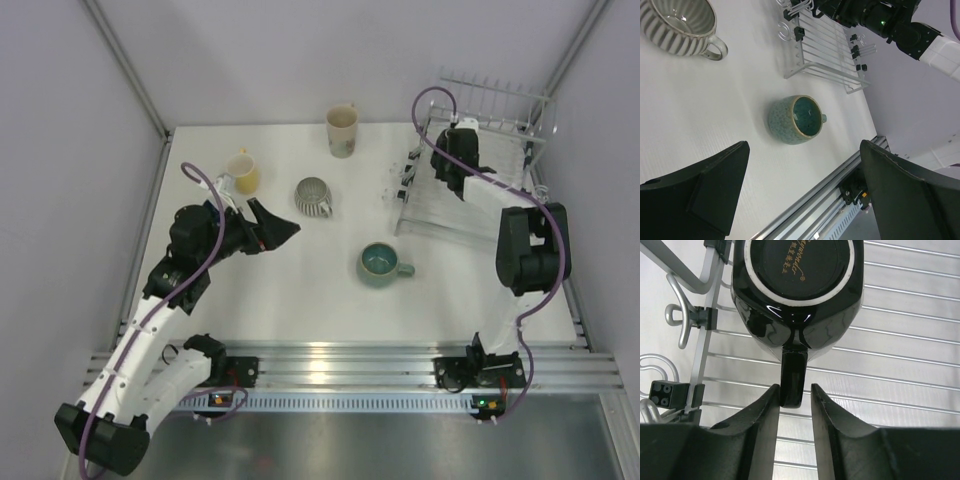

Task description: Load the cups into the dish rack

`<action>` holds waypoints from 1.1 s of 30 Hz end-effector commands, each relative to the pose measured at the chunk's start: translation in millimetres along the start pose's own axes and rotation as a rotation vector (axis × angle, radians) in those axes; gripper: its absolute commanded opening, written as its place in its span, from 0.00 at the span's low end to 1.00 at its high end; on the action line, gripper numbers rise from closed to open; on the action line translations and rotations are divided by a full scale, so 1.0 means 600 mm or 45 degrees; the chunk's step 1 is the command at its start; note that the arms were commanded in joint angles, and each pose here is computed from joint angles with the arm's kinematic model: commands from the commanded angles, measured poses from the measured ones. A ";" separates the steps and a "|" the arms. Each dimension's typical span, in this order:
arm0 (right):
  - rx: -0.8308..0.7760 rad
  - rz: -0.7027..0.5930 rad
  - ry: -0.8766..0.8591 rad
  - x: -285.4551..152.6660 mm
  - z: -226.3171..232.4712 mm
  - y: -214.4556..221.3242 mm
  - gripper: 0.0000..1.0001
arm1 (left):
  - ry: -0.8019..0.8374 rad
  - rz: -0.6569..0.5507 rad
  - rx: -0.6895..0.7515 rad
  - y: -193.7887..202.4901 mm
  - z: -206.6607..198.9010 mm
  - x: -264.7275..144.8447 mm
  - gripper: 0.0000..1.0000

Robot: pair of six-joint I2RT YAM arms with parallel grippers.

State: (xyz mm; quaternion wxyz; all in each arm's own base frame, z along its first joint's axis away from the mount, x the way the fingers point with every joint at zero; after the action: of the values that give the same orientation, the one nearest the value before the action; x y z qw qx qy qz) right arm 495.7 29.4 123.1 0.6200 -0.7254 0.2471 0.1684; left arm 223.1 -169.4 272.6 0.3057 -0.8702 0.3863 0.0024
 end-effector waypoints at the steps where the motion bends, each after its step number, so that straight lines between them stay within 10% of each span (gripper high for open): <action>1: 0.033 -0.127 -0.011 -0.008 -0.007 -0.048 0.31 | 0.013 -0.022 0.024 -0.004 -0.005 -0.002 0.98; 11: -0.082 -0.193 -0.003 0.022 -0.006 -0.066 0.00 | -0.005 -0.016 0.026 -0.003 0.002 0.002 0.98; 33: 0.000 -0.256 0.168 0.078 -0.027 -0.101 0.04 | -0.043 0.009 0.022 0.000 0.014 0.010 0.98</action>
State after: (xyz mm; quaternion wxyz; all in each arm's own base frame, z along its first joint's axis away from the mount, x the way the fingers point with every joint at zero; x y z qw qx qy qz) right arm 549.9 24.7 125.2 0.6061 -0.7572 0.2162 0.1117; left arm 228.1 -168.1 262.1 0.3131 -0.8680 0.3847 0.0225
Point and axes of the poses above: each gripper's point midway between its finger pads, its own x axis out along the fingers, its own z axis along the line the jaws close on, y = z × x, the point moved 2 cm from there along -x, back along the fingers, and after that the axes turned 10 degrees about -x, right-handed, at the moved point
